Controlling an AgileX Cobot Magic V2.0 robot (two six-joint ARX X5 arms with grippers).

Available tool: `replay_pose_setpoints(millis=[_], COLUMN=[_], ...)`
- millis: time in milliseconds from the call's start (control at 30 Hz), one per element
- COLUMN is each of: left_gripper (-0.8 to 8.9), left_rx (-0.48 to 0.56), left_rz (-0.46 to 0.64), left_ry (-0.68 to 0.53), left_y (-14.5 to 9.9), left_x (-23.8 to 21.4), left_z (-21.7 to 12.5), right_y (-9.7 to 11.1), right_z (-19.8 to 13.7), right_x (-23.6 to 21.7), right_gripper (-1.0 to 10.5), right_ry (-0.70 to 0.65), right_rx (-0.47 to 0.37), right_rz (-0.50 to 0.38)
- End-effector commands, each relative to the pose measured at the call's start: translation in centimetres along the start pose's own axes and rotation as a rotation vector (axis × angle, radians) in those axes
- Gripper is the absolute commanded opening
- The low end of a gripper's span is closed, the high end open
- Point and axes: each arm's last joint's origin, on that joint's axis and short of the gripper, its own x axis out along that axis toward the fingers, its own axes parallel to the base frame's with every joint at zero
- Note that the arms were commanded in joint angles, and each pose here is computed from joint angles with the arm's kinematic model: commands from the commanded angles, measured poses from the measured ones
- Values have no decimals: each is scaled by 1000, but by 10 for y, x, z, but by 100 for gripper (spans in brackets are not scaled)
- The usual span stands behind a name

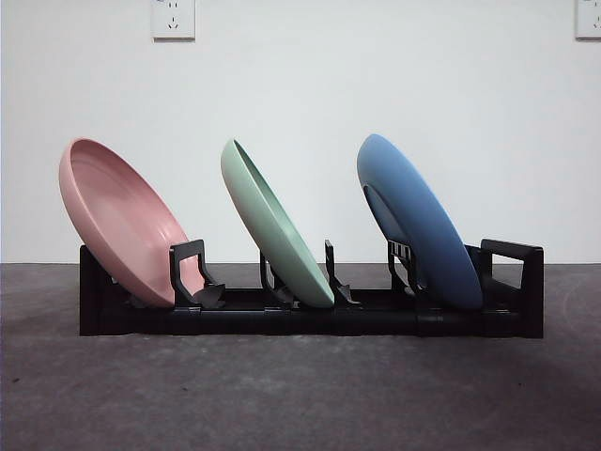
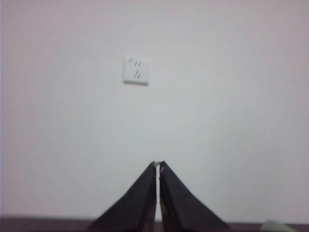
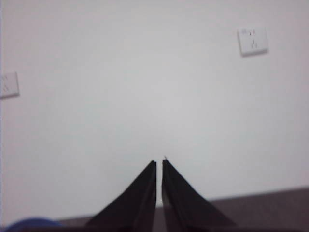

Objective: Place the plate

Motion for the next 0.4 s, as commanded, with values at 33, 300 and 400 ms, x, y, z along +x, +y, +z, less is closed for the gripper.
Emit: replay_pose_setpoints(millis=[33, 300, 400], left_gripper=[8, 11, 11], left_rx=[-68, -204, -216], left_rz=[22, 92, 93], left_ry=[51, 381, 492], left_y=[0, -2, -5], left_x=[4, 30, 44], left_z=[3, 32, 49], right_y=[2, 11, 16], right_z=[7, 40, 53], right_x=[4, 29, 44], right_gripper=[17, 17, 17], right_ry=[37, 357, 473], right_rx=[23, 35, 48], right_rz=[-10, 16, 54])
